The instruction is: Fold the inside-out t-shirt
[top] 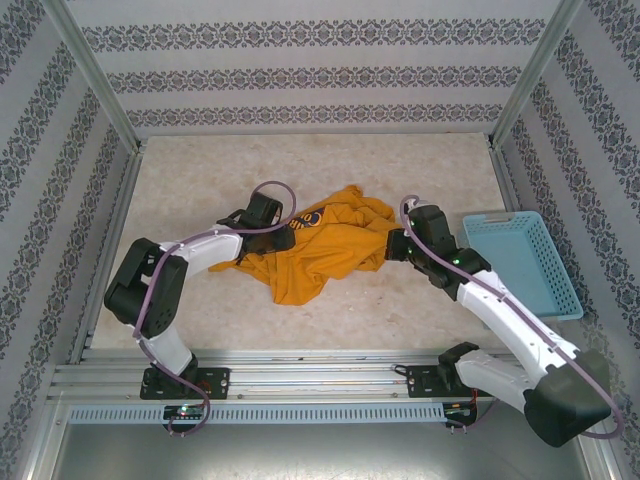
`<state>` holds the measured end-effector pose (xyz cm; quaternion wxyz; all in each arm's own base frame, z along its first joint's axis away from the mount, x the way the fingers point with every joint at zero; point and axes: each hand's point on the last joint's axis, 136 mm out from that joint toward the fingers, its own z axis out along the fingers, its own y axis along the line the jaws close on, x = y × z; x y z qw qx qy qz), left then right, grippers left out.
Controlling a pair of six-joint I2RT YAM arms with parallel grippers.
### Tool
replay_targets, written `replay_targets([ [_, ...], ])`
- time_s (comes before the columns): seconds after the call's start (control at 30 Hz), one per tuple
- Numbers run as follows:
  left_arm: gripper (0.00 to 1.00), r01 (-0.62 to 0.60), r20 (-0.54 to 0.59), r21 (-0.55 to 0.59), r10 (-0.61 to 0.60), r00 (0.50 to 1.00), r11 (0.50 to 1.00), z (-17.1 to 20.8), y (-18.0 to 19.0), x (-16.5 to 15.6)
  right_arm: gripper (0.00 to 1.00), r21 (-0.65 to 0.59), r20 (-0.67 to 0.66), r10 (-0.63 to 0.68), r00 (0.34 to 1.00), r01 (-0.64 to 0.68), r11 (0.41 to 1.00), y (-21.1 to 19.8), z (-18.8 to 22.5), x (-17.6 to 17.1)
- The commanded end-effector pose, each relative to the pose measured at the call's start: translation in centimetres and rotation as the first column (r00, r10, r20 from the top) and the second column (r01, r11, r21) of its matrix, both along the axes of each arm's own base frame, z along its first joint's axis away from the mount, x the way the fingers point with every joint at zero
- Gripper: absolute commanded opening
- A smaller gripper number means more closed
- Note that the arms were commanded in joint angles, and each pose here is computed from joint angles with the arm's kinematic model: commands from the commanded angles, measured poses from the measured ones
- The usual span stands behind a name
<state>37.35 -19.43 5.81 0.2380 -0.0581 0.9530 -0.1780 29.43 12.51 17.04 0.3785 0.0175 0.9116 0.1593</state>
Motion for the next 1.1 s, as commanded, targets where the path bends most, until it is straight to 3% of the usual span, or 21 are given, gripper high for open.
replay_targets([
  [0.0, 0.42, 0.001, -0.05, 0.053, 0.002, 0.999, 0.999, -1.0, 0.8, -0.4, 0.0, -0.045, 0.04, 0.0, 0.999, 0.002, 0.999, -0.6, 1.2, -0.2],
  [0.13, 0.38, 0.008, -0.057, 0.035, -0.006, 0.998, 0.999, -1.0, 0.5, -0.5, 0.0, -0.038, 0.059, 0.012, 0.998, -0.01, 0.999, -0.4, 1.9, -0.1],
  [0.3, 0.14, 0.018, -0.035, 0.003, -0.017, 0.999, 1.0, 0.3, 0.0, -0.3, 0.0, -0.05, 0.05, 0.015, 0.999, -0.012, 0.999, -0.2, 1.8, 0.2],
  [0.43, 0.0, 0.033, 0.037, 0.006, -0.033, 0.999, 0.999, 4.0, 0.2, 0.7, 0.0, -0.063, 0.052, 0.031, 0.998, -0.027, 0.998, 0.1, 1.8, 0.0],
  [0.63, 0.0, -0.065, 0.223, 0.029, 0.057, 0.973, 0.997, 14.9, 6.1, 5.6, 0.0, -0.07, 0.033, 0.147, 0.989, -0.144, 0.987, 3.0, 0.8, -1.5],
  [0.77, 0.0, -0.158, 0.395, -0.023, 0.154, 0.906, 0.987, 24.8, 10.4, 8.0, 0.0, -0.015, 0.014, 0.296, 0.955, -0.296, 0.955, 8.5, -1.0, -3.6],
  [0.9, 0.0, -0.129, 0.529, -0.05, 0.135, 0.838, 0.99, 32.7, 10.5, 9.0, 0.0, 0.033, 0.067, 0.429, 0.901, -0.432, 0.901, 14.0, -0.4, -5.5],
  [1.07, 0.0, -0.134, 0.637, -0.035, 0.126, 0.761, 0.99, 40.7, 11.7, 9.3, 0.0, 0.071, 0.178, 0.536, 0.825, -0.554, 0.829, 19.9, 3.4, -6.7],
])
